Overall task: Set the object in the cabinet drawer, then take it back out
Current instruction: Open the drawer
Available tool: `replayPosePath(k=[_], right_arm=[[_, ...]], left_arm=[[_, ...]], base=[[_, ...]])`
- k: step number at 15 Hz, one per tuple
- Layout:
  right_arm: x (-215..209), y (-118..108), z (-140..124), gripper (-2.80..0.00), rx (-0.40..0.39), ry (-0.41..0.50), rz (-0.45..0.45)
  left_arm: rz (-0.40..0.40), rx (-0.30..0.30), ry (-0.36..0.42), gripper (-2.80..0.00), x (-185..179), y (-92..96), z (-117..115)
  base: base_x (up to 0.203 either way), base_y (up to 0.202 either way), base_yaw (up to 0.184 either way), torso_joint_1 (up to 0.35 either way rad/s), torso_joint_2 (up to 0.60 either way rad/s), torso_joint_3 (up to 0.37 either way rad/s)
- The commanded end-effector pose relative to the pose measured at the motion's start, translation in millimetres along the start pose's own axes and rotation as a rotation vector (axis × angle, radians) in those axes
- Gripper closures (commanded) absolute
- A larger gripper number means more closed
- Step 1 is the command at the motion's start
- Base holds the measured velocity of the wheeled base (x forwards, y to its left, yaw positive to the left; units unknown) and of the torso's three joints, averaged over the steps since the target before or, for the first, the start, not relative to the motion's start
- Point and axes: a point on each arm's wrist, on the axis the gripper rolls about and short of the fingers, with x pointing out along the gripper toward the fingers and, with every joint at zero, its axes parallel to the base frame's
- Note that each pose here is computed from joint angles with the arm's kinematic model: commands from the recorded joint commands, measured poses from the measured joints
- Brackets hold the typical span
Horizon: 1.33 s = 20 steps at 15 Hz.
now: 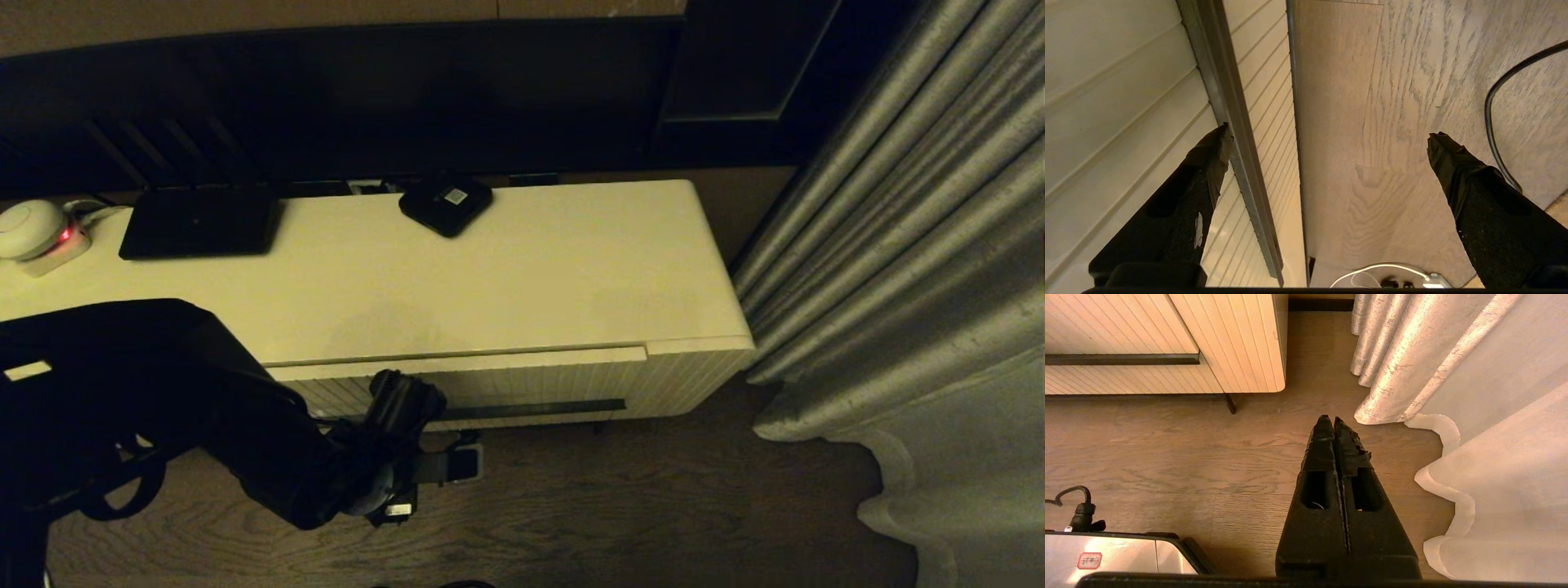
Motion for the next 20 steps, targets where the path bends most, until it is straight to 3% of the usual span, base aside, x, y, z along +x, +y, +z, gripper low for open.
replayPosePath(k=[1, 20], right_arm=[[0.1, 0.0, -0.4, 0.00, 0.000, 0.001, 0.001], [0.1, 0.0, -0.4, 0.00, 0.000, 0.001, 0.001]], left_arm=[[0.008, 0.001, 0.001, -2.80, 1.8, 2.3, 0.4], [-0.027, 0.014, 0.011, -2.80, 15.6, -2.9, 2.9]], base=[[0.000, 0.000, 0.000, 0.000, 0.00, 0.000], [0.000, 0.000, 0.000, 0.000, 0.00, 0.000]])
